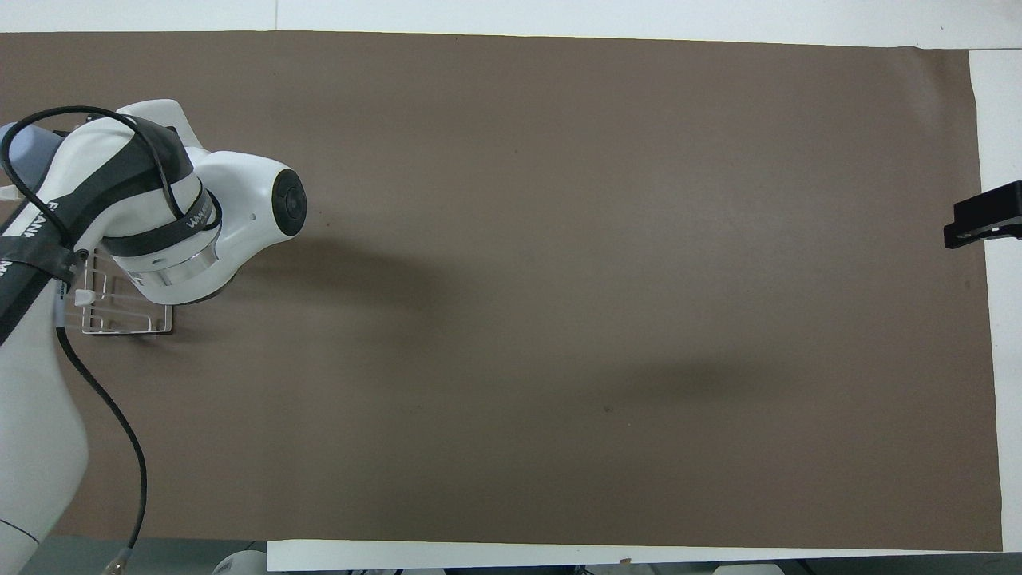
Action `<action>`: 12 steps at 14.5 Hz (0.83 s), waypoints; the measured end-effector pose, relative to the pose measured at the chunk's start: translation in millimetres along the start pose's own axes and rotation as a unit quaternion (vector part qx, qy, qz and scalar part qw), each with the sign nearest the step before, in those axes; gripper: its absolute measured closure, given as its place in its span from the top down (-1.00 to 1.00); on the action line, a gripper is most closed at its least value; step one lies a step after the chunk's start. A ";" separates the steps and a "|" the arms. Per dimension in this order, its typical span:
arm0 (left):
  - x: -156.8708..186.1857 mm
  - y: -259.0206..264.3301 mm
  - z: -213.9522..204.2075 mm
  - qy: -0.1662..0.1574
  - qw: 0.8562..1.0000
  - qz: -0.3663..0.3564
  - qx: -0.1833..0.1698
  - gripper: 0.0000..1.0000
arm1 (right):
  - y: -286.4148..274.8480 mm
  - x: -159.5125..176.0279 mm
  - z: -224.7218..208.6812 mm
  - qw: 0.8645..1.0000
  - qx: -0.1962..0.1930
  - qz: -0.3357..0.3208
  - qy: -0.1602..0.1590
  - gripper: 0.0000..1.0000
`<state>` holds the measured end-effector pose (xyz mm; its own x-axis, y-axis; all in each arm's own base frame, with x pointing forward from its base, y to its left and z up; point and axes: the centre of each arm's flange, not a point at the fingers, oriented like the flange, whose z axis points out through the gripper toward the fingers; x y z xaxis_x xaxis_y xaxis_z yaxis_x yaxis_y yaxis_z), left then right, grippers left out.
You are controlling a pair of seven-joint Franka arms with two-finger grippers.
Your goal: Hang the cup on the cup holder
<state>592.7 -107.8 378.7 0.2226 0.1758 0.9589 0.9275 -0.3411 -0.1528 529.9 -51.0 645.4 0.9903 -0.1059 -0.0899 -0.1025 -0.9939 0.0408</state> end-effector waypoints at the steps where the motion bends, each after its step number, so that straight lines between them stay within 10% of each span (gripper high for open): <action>1: -0.5 0.7 -0.7 -0.001 1.000 -0.004 -0.003 0.59 | -0.1 -0.2 0.2 1.000 0.000 0.000 -0.001 1.00; 12: -21.9 7.5 21.8 -0.026 0.999 0.005 -0.017 0.59 | -0.2 -0.4 4.0 1.000 0.000 0.000 -0.007 1.00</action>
<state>601.4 -94.1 351.4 0.2477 0.2199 0.9436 0.9146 -0.3745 -0.1528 529.2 -50.9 641.4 0.9889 -0.1059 -0.1043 -0.1021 -0.9939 0.0411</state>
